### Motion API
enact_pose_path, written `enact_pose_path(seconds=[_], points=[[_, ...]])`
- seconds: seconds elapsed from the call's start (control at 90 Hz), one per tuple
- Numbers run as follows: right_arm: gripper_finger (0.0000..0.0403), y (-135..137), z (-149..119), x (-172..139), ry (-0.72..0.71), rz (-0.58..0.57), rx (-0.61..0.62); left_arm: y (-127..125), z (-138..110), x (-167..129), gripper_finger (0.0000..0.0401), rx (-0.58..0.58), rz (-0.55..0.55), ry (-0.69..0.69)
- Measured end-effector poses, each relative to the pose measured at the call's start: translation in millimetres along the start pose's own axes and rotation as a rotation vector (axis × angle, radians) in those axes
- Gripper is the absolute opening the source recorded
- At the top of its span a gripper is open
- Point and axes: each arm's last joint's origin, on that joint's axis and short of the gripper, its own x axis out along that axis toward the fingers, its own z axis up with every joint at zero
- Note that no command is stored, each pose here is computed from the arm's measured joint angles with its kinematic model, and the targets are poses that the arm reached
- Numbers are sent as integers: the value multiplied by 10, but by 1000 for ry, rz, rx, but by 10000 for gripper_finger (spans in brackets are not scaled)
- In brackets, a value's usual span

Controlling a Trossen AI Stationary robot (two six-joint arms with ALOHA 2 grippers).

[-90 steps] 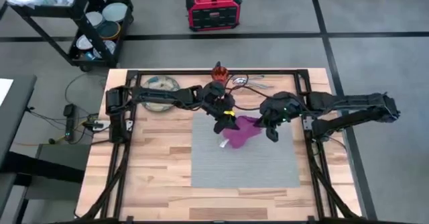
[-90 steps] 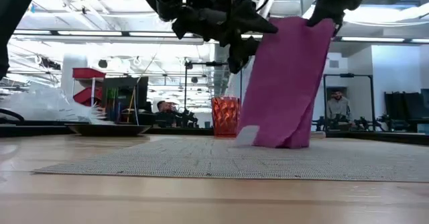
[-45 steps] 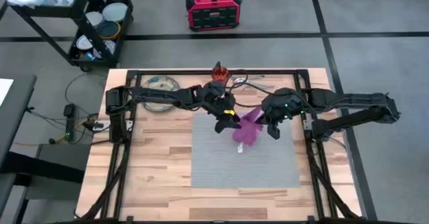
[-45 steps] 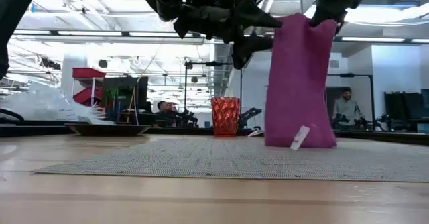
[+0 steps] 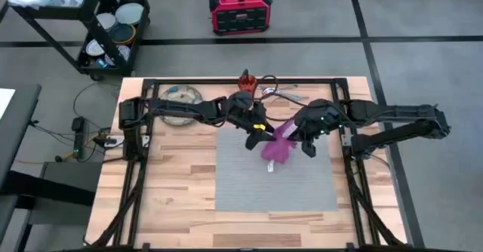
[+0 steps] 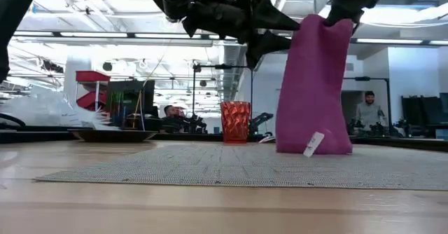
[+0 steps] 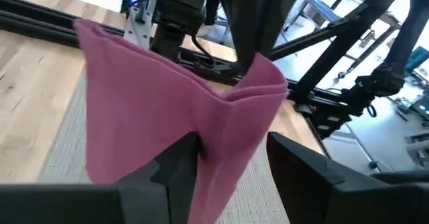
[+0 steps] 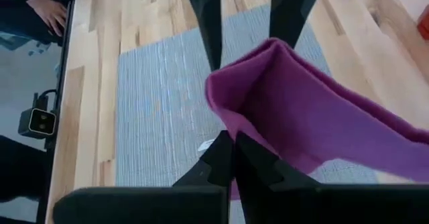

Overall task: Set table place
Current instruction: Fold the pink table napkin

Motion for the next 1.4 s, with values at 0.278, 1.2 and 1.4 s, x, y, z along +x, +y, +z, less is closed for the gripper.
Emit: enact_pose_path(seconds=[0.278, 1.2, 1.4], points=[[0, 0, -5, 1, 5, 2, 9, 57, -59, -22, 184, -8, 32, 60], [0, -8, 86, -6, -79, 40, 9, -16, 57, 54, 221, 33, -26, -63], [0, 2, 131, 14, -110, 72, 4, -29, 39, 66, 222, 49, -7, -50]])
